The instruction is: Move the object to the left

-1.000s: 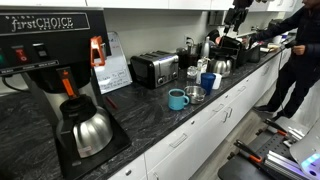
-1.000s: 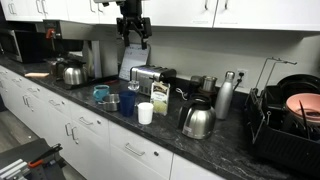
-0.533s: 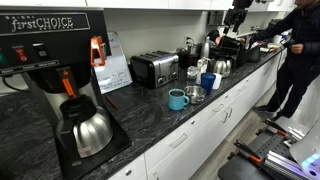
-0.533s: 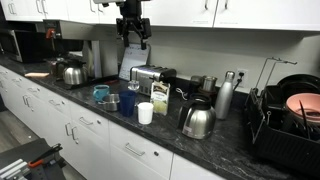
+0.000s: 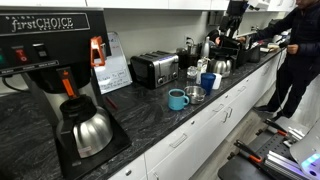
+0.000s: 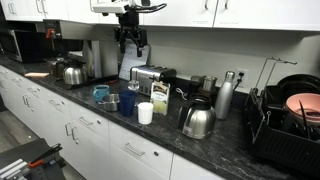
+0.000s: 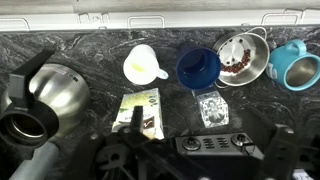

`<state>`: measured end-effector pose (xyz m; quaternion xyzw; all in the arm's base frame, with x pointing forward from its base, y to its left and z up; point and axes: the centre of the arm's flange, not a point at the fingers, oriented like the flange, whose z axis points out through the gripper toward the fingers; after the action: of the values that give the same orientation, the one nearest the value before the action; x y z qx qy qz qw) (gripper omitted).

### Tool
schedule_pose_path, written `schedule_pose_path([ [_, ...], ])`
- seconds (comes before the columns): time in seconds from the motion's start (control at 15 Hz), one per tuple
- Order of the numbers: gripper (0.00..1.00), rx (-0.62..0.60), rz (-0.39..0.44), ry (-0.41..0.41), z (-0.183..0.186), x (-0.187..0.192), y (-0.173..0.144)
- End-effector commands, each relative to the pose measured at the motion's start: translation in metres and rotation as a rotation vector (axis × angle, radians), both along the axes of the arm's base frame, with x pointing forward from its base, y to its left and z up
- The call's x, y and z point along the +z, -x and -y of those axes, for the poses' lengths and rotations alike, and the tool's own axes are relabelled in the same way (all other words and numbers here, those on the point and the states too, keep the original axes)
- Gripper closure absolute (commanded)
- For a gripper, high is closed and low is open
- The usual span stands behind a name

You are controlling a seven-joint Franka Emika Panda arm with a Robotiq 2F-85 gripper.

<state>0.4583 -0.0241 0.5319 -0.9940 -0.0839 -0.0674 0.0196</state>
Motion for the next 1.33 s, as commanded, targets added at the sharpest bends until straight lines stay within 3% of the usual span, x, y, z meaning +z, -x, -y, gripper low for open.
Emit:
schedule_pose_path([
  [0.0, 0.0, 0.09, 0.007, -0.002, -0.018, -0.006, -0.003],
  [0.2, 0.0, 0.124, -0.001, 0.016, -0.041, -0.012, -0.005],
  [1.0, 0.0, 0.11, -0.013, 0.018, -0.043, -0.011, -0.001],
  [1.27, 0.0, 0.173, -0.007, 0.047, -0.059, -0.021, -0.01],
])
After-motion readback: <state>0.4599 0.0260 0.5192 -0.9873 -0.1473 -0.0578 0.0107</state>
